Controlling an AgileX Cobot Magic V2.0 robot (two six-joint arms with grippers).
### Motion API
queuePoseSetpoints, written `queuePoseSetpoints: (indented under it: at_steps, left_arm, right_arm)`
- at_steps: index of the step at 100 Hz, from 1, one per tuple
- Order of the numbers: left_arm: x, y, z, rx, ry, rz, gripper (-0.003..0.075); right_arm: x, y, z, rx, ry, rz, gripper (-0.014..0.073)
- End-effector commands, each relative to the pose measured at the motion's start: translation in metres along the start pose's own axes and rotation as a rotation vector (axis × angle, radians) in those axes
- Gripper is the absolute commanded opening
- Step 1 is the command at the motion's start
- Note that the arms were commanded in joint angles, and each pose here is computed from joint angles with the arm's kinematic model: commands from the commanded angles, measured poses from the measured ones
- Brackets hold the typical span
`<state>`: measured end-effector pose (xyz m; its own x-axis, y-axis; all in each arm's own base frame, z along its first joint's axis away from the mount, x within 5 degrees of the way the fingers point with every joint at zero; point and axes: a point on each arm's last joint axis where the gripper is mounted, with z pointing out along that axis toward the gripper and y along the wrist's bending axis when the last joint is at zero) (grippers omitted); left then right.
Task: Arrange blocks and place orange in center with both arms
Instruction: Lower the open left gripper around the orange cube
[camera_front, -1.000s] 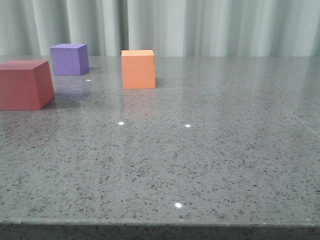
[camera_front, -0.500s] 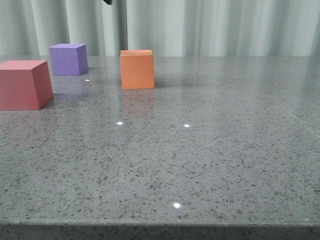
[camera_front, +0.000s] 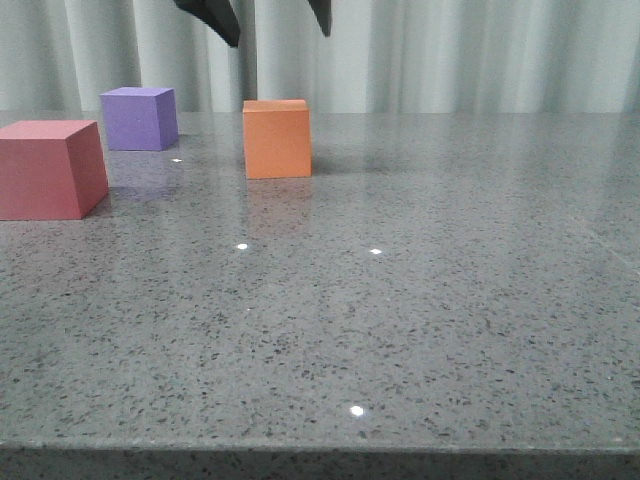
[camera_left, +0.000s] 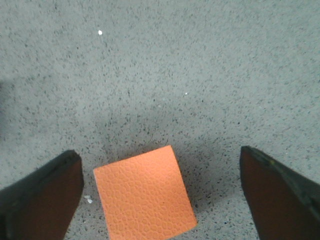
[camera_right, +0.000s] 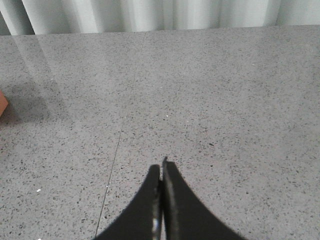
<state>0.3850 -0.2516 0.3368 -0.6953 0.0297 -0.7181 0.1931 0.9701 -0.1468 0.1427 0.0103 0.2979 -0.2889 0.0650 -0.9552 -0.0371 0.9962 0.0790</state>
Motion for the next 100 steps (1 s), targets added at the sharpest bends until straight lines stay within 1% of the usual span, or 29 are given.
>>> queuePoseSetpoints:
  at_steps: [1, 10, 29, 58, 89, 100]
  left_arm:
    - [-0.016, -0.004, -0.021, 0.044, -0.091, -0.03, 0.0606]
    - [-0.01, -0.004, -0.009, 0.019, -0.057, -0.05, 0.0606]
    - [-0.004, -0.003, 0.003, -0.002, -0.033, -0.077, 0.0606]
    - [-0.005, -0.002, 0.004, -0.014, -0.039, -0.068, 0.0606]
    - [0.01, -0.001, 0.031, -0.054, 0.033, -0.055, 0.0606]
    - [0.012, -0.001, 0.034, -0.057, 0.041, -0.055, 0.0604]
  right_arm:
    - [-0.016, 0.002, -0.003, -0.014, -0.102, -0.017, -0.0069]
    - [-0.016, 0.002, -0.003, -0.014, -0.102, -0.017, -0.0069]
    - [-0.016, 0.002, -0.003, -0.014, -0.102, -0.017, -0.0069]
    - [-0.016, 0.002, -0.003, -0.014, -0.102, -0.017, -0.0069]
    - [-0.016, 0.002, -0.003, -0.014, -0.102, -0.017, -0.0069]
    - [-0.016, 0.002, -0.003, -0.014, -0.102, -0.017, -0.0069]
